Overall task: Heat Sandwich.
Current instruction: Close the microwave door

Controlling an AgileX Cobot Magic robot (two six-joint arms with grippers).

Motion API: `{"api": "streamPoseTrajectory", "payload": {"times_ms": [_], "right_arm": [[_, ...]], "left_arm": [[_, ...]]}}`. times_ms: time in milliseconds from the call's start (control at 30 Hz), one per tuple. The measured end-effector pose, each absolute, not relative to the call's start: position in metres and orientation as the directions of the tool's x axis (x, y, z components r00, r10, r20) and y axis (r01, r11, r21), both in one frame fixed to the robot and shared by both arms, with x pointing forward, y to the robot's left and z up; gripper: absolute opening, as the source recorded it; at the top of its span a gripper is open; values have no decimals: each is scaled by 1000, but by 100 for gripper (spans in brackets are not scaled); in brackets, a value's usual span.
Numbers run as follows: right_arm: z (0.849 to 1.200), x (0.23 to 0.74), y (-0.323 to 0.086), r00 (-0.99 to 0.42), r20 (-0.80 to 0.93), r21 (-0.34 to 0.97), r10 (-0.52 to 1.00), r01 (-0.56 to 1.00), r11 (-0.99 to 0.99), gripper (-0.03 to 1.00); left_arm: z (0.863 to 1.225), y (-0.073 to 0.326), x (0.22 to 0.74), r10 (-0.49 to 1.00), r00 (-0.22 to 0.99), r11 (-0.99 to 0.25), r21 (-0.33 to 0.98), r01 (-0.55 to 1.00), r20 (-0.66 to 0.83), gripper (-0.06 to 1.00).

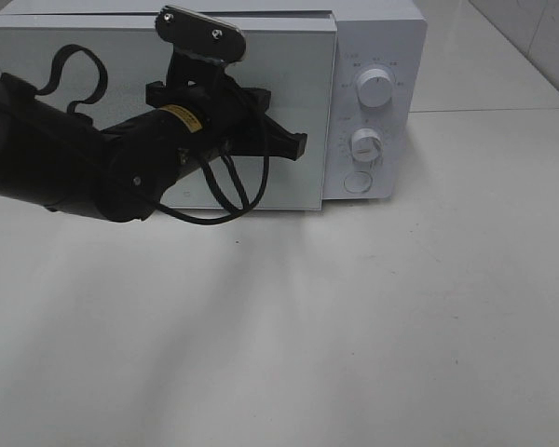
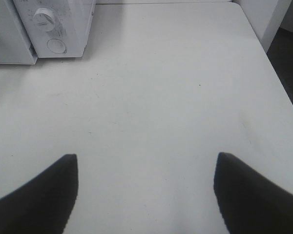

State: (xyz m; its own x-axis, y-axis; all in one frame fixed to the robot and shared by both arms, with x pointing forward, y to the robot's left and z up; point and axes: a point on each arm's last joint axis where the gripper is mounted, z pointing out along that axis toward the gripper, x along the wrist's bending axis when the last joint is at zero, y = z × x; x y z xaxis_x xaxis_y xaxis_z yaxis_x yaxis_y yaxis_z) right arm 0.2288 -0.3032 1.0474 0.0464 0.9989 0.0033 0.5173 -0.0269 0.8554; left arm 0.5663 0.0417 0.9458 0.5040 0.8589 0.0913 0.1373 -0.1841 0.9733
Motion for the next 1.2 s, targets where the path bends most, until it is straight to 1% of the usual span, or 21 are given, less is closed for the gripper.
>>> {"api": "streamPoseTrajectory", "payload": {"times_ms": [300, 333, 533, 867, 1033, 1200], "right_arm": [[1047, 229, -303, 46, 3, 856, 999, 516, -27, 76], [1047, 229, -303, 46, 3, 856, 999, 516, -27, 76], [1047, 229, -303, 46, 3, 856, 999, 516, -27, 76], [1047, 229, -303, 46, 3, 855, 999, 517, -27, 76], [1047, 229, -303, 47, 4, 855, 999, 517, -28, 76], [1047, 229, -303, 47, 4, 855, 999, 517, -28, 76]], "left_arm": [[941, 24, 578, 848, 523, -192, 970, 151, 87, 0], [943, 21, 584, 857, 510, -172, 974, 146, 75, 0], [940, 9, 589, 842, 535, -189, 969, 162, 75, 0], [939, 7, 589, 838, 541, -195, 966, 171, 74, 0], [945, 9, 587, 837, 543, -193, 964, 185, 63, 0], [958, 19, 580, 857, 513, -154, 972, 178, 42, 0]]}}
